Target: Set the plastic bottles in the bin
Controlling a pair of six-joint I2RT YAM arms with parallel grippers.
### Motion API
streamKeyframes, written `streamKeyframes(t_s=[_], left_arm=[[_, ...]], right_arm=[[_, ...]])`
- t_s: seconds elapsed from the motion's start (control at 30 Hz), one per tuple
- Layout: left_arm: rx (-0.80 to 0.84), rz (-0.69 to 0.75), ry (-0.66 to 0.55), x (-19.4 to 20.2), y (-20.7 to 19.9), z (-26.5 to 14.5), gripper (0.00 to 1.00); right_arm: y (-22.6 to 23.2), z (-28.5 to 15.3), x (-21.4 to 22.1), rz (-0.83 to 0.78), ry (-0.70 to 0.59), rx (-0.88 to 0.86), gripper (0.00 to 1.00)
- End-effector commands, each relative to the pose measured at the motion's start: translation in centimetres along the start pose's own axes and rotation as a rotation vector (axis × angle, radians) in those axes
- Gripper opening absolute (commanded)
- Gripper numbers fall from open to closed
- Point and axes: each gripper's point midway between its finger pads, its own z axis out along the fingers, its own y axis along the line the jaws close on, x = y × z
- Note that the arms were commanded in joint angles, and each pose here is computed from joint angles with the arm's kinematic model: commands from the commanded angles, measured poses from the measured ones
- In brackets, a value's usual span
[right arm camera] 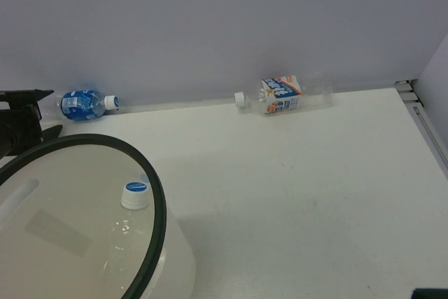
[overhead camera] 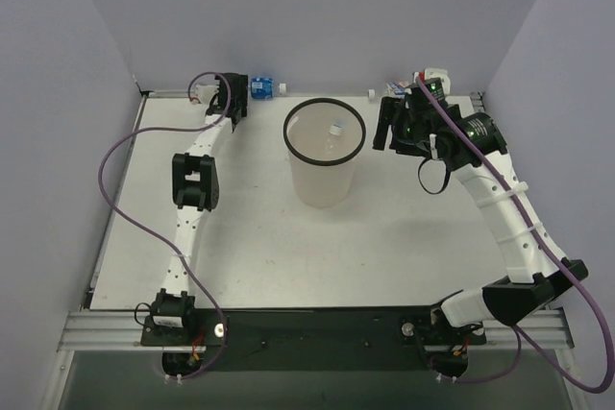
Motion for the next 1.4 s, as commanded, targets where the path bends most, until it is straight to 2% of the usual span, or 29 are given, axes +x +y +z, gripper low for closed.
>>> streamKeyframes(t_s=[0.0, 0.3, 0.5, 0.6, 0.63, 0.7, 0.73, 0.87, 0.93, 0.97, 1.0, 1.03, 1.07, 1.13, 1.2, 1.23, 1.37], left_arm=[[0.050, -0.031, -0.047, -0.8, 0.0, 1.4, 0.97], [0.229, -0.128, -0.076, -1.4, -1.4, 2.9, 0.90], [0.371, -0.173, -0.060, -2.3, -5.9, 1.3, 0.84], [0.389, -0.186, -0.043, -2.1, -6.5, 1.0, 0.71], [0.388, -0.183, -0.039, -2.1, -6.5, 1.0, 0.53], [0.395, -0.181, -0.030, -2.2, -6.6, 0.9, 0.40], [0.391, -0.176, -0.028, -2.2, -6.5, 0.7, 0.38], [0.389, -0.141, -0.017, -2.6, -6.8, 0.2, 0.37], [0.424, -0.138, -0.004, -3.0, -8.4, -1.1, 0.37], [0.400, -0.121, 0.000, -3.0, -7.2, -0.9, 0.36], [0.422, -0.120, 0.001, -3.2, -7.7, -1.4, 0.36], [0.453, -0.118, 0.014, -3.6, -9.5, -2.8, 0.36], [0.432, -0.094, 0.023, -3.4, -8.3, -2.8, 0.35], [0.482, -0.084, 0.045, -3.9, -10.7, -4.8, 0.34], [0.487, -0.070, 0.054, -4.1, -10.3, -5.7, 0.33], [0.513, -0.076, 0.048, -5.0, -11.8, -7.0, 0.33], [0.565, -0.044, 0.043, -6.3, -14.0, -10.4, 0.32]], right_arm=[[-0.2, -0.6, -1.1, 0.004, -0.022, 0.017, 0.71], [-0.5, -0.5, -1.1, -0.015, -0.004, 0.039, 0.71], [-0.3, 0.0, -1.1, -0.024, 0.008, 0.040, 0.71], [-0.2, 0.1, -1.3, -0.029, 0.005, 0.038, 0.72], [-0.3, 0.1, -1.3, -0.029, 0.006, 0.040, 0.72], [-0.1, 0.1, -1.4, -0.032, 0.003, 0.036, 0.72], [-0.2, 0.0, -1.5, -0.030, 0.002, 0.035, 0.71], [-0.3, -0.1, -1.4, -0.031, -0.001, 0.038, 0.72], [-0.3, -0.2, -1.4, -0.031, -0.002, 0.036, 0.72], [-0.3, -0.1, -1.3, -0.032, 0.002, 0.038, 0.72], [-0.3, -0.1, -1.4, -0.035, 0.000, 0.036, 0.72], [-0.3, -0.2, -1.4, -0.034, -0.002, 0.034, 0.71], [-0.3, -0.2, -1.5, -0.035, -0.005, 0.036, 0.72], [-0.3, -0.3, -1.7, -0.033, -0.014, 0.032, 0.72], [-0.2, -0.4, -1.8, -0.032, -0.022, 0.025, 0.72], [-0.2, -0.4, -1.8, -0.032, -0.022, 0.021, 0.72], [0.3, -0.6, -1.6, -0.016, -0.024, -0.012, 0.72]])
